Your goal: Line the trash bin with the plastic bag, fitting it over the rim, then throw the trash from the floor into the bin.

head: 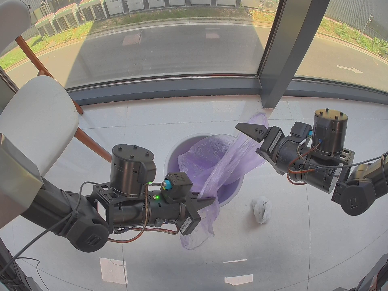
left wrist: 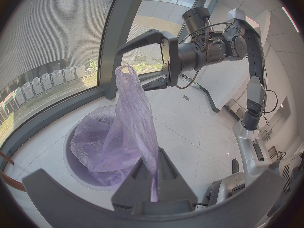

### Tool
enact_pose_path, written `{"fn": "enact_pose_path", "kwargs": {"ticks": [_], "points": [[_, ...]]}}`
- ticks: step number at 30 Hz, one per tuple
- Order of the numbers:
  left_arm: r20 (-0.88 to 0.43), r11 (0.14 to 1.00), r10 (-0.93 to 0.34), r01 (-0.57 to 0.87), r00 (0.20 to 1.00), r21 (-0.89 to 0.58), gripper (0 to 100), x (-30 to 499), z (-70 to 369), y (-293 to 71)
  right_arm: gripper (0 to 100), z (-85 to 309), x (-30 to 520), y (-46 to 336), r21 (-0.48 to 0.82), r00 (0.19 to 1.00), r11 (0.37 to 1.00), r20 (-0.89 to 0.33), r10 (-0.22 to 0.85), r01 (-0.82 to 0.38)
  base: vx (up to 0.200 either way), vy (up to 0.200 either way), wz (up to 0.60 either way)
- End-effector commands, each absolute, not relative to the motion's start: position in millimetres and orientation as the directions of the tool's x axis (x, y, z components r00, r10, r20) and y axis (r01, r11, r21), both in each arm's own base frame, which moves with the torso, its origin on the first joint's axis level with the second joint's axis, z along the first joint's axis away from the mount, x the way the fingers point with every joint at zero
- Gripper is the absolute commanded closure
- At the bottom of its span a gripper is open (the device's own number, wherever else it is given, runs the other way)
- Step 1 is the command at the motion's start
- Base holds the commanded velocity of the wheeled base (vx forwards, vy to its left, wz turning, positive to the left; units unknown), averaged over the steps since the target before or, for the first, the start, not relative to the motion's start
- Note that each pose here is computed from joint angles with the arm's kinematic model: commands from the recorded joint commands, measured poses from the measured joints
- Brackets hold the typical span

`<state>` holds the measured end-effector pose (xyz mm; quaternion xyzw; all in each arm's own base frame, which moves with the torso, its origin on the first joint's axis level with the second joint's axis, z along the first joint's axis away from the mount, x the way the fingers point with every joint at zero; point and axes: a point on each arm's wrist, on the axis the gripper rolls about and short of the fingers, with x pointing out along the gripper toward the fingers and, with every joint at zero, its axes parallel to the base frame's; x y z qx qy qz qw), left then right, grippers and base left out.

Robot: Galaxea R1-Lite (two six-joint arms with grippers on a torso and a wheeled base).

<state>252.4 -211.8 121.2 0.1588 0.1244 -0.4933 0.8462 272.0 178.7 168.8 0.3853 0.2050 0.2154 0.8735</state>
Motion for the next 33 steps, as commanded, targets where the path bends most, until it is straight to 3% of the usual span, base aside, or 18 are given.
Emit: {"fn": "enact_pose_path", "kwargs": {"ticks": [1,13,33], "points": [[-0.364,0.464,-0.796,0.874,0.483,0.147,100,252,122,-212,0,170,269,170,0.755,0.838,0.631,-0.218,0.501,-0.181,0.0,0.0,0.0],[-0.353,0.479,-0.789,0.863,0.503,0.159,100,255,125,-213,0,160,263,158,0.727,0.819,0.682,-0.344,0.46,-0.077,0.0,0.0,0.0],[-0.342,0.487,-0.793,0.862,0.504,0.141,100,253,129,-213,0,164,289,166,0.713,0.803,0.7,-0.395,0.446,-0.037,0.0,0.0,0.0]]}}
